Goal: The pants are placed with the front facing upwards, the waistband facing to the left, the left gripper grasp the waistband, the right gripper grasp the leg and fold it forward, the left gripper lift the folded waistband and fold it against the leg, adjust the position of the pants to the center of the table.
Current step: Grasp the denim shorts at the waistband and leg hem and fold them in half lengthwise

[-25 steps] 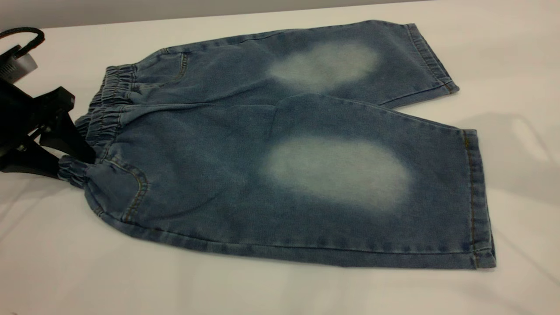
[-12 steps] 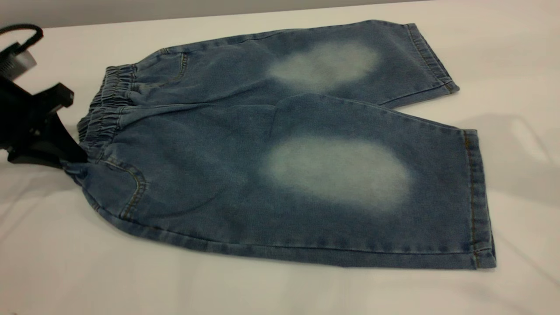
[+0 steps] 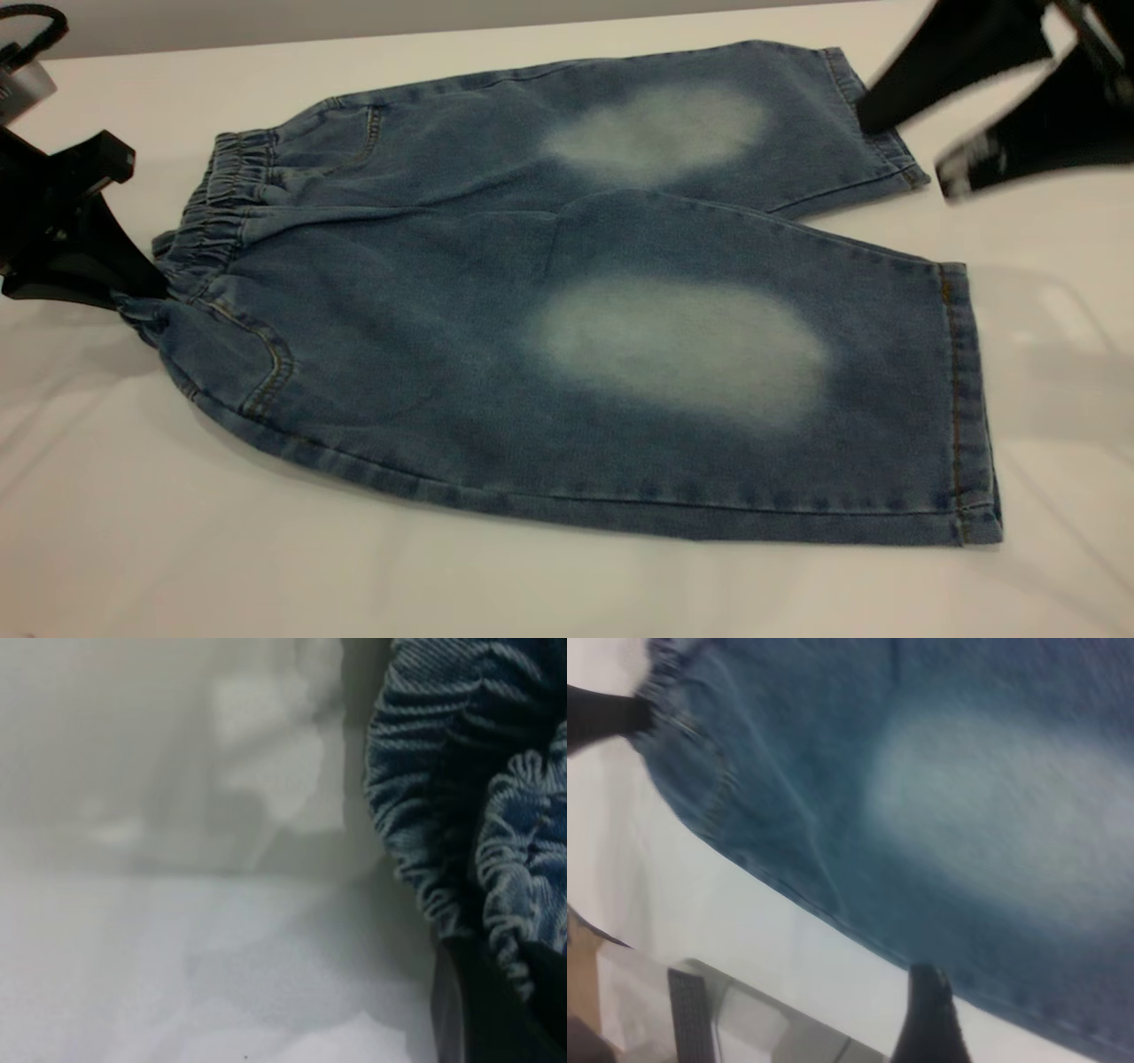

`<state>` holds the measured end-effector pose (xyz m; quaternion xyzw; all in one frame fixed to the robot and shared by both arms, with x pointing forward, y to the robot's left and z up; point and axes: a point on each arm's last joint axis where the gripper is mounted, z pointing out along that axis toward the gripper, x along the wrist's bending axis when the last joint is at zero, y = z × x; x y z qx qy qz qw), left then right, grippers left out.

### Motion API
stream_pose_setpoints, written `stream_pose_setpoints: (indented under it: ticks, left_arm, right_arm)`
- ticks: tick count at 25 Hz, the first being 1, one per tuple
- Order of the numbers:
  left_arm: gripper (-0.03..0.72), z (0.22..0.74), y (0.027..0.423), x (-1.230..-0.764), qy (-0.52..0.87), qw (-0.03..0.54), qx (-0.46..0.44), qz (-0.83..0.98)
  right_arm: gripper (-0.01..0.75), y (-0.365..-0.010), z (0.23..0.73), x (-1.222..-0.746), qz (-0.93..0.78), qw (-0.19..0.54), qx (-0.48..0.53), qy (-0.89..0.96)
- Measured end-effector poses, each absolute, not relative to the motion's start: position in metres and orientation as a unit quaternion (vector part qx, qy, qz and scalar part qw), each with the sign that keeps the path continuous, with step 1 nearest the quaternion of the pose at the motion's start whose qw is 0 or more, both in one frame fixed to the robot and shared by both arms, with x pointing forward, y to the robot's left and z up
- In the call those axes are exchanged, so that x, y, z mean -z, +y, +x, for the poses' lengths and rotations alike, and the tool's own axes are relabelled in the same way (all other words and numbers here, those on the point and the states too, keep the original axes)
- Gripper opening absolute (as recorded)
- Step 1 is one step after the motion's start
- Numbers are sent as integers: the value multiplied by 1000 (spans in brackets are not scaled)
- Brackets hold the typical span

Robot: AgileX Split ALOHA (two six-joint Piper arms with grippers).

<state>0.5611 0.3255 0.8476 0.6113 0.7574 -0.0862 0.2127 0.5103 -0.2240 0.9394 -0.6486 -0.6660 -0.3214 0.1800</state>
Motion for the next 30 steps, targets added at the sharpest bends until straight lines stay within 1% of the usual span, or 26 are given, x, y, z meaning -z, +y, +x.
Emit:
stream_pose_setpoints:
  ticks: [17, 25, 30]
  left_arm:
    - [95, 561, 325, -848, 755, 213, 91, 613]
    - [95, 560, 325, -848, 755, 213, 93, 614]
    - [95, 560, 325, -848, 755, 213, 92, 614]
  right_arm:
    - [440, -238, 476, -856, -709, 198, 178, -653]
    - [440, -240, 473, -826, -715, 212, 144, -650]
    - [440, -239, 474, -823, -710, 214, 153, -653]
